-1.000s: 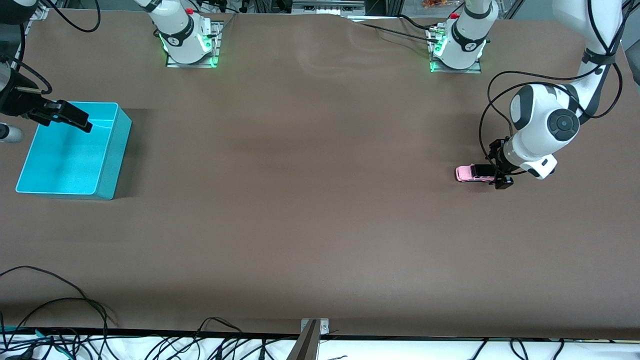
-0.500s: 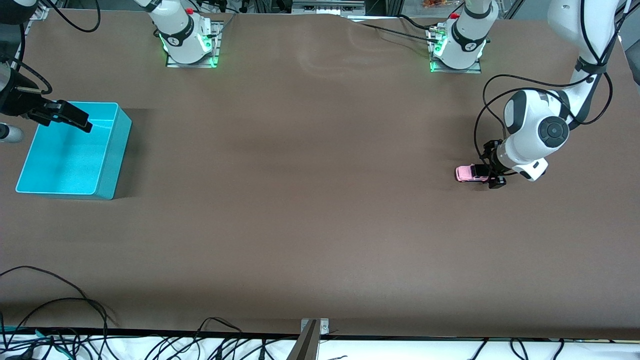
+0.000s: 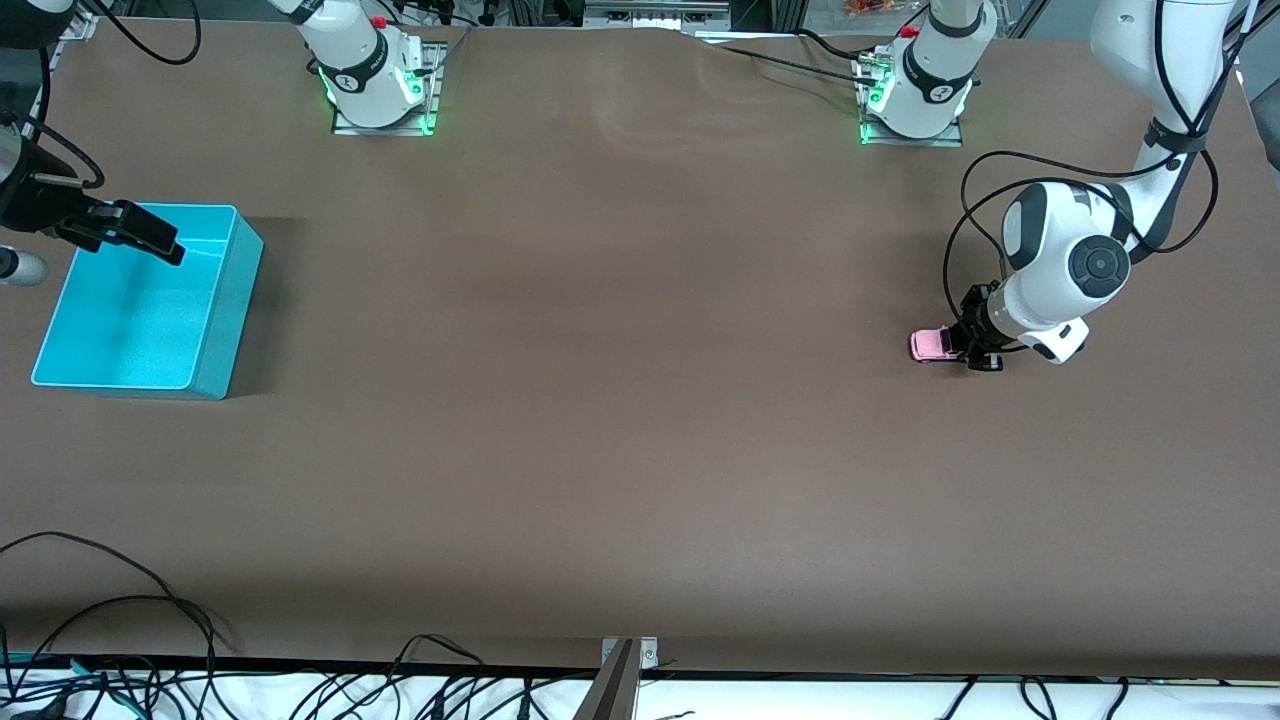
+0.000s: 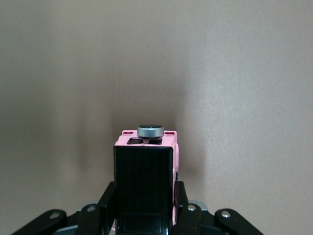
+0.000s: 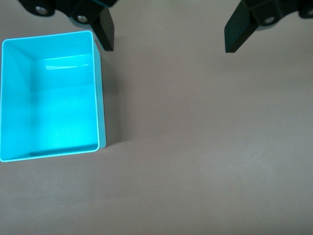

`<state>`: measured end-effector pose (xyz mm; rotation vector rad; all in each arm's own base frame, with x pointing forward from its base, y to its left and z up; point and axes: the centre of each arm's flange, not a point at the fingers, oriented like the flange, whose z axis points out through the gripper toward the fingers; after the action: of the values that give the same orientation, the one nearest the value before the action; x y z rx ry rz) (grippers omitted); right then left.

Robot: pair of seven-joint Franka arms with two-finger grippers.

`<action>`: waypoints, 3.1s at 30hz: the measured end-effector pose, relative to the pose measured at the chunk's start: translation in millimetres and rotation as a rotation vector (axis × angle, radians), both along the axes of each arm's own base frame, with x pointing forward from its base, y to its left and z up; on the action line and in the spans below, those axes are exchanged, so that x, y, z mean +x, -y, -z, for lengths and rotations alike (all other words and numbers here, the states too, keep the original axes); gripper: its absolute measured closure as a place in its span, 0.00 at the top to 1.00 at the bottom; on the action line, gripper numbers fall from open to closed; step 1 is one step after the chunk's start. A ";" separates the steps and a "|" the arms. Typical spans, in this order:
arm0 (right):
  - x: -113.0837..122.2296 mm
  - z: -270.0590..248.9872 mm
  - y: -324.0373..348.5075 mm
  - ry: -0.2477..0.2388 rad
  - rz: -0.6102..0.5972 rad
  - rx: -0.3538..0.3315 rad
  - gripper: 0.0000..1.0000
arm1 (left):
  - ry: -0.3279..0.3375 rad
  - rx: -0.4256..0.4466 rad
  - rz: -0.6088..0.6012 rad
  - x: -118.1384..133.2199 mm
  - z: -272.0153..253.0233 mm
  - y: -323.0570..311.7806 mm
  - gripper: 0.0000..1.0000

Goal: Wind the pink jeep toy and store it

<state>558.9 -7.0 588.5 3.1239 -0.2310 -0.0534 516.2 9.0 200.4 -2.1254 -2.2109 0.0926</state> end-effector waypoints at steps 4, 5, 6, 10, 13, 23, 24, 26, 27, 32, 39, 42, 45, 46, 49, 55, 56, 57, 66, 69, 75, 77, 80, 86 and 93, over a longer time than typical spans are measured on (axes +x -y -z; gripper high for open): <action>0.0 0.0 0.0 0.000 0.000 0.000 1.00 | 0.000 0.013 0.026 0.0 0.2 4.4 0.50; 0.0 0.0 0.0 0.000 0.000 0.000 1.00 | 0.000 0.018 0.032 0.0 0.3 5.1 0.50; 0.0 0.0 0.0 0.000 0.000 0.000 1.00 | 0.000 0.024 0.034 0.0 0.3 5.7 0.50; 0.0 0.0 0.0 0.000 0.000 0.000 1.00 | 0.001 0.037 0.030 -0.1 0.5 7.5 0.50; 0.0 0.0 0.0 0.000 0.000 0.000 1.00 | 0.002 0.040 0.017 0.0 0.5 7.8 0.50; 0.0 0.0 0.0 0.000 0.000 0.000 1.00 | 0.009 0.044 -0.037 0.6 0.6 5.9 0.50; 0.0 0.0 0.0 0.000 0.000 0.000 1.00 | 0.009 0.045 -0.040 0.6 0.6 5.5 0.50; 0.0 0.0 0.0 0.000 0.000 0.000 1.00 | 0.010 0.048 -0.044 0.6 0.6 3.5 0.50; 0.0 0.0 0.0 0.000 0.000 0.000 1.00 | 0.010 0.051 -0.045 0.6 0.6 1.8 0.50; 0.0 0.0 0.0 0.000 0.000 0.000 1.00 | 0.014 0.064 -0.049 0.4 0.8 -12.3 0.50; 0.0 0.0 0.0 0.000 0.000 0.000 1.00 | 0.021 0.068 -0.049 -0.3 1.1 -27.1 0.50; 0.0 0.0 0.0 0.000 0.000 0.000 1.00 | 0.022 0.065 -0.038 -0.4 1.0 -32.4 0.50; 0.0 0.0 0.0 0.000 0.000 0.000 1.00 | 0.025 0.060 -0.035 -0.8 1.1 -40.1 0.50; 0.0 0.0 0.0 0.000 0.000 0.000 1.00 | 0.026 0.057 -0.033 -1.0 1.0 -43.0 0.50; 0.0 0.0 0.0 0.000 0.000 0.000 1.00 | 0.029 0.050 -0.027 -1.6 0.9 -51.1 0.50; 0.0 0.0 -0.1 0.000 0.000 0.000 1.00 | 0.037 0.035 -0.013 -3.0 0.5 -69.4 0.50; 0.0 0.0 -0.1 0.000 0.000 0.000 1.00 | 0.039 0.034 -0.013 -3.3 0.5 -72.1 0.50; 0.0 0.0 -0.1 0.000 0.000 0.000 1.00 | 0.040 0.033 -0.013 -3.6 0.5 -75.3 0.50; 0.0 0.0 -0.1 0.000 0.000 0.000 1.00 | 0.051 0.044 -0.006 -5.9 0.3 -98.0 0.50; 0.0 0.0 0.0 0.000 0.000 0.000 1.00 | 0.054 0.049 -0.006 -6.3 0.3 -104.2 0.50; 0.0 0.0 -0.1 0.000 0.000 0.000 1.00 | 0.063 0.076 0.003 -8.7 0.7 -125.5 0.50; 0.0 0.0 0.0 0.000 0.000 0.000 1.00 | 0.065 0.082 0.002 -9.0 0.8 -132.0 0.50; 0.0 0.0 -0.1 0.000 0.000 0.000 1.00 | 0.066 0.085 0.001 -9.1 1.0 -140.0 0.50; 0.0 0.0 -0.1 0.000 0.000 0.000 1.00 | 0.067 0.084 0.013 -9.1 0.7 -151.4 0.50; 0.0 0.0 -0.1 0.000 0.000 0.000 1.00 | 0.071 0.083 0.031 -9.8 0.5 -170.8 0.50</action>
<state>558.9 -6.9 588.4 3.1239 -0.2308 -0.0536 506.4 179.8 199.9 -2.1506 -2.1780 -0.0762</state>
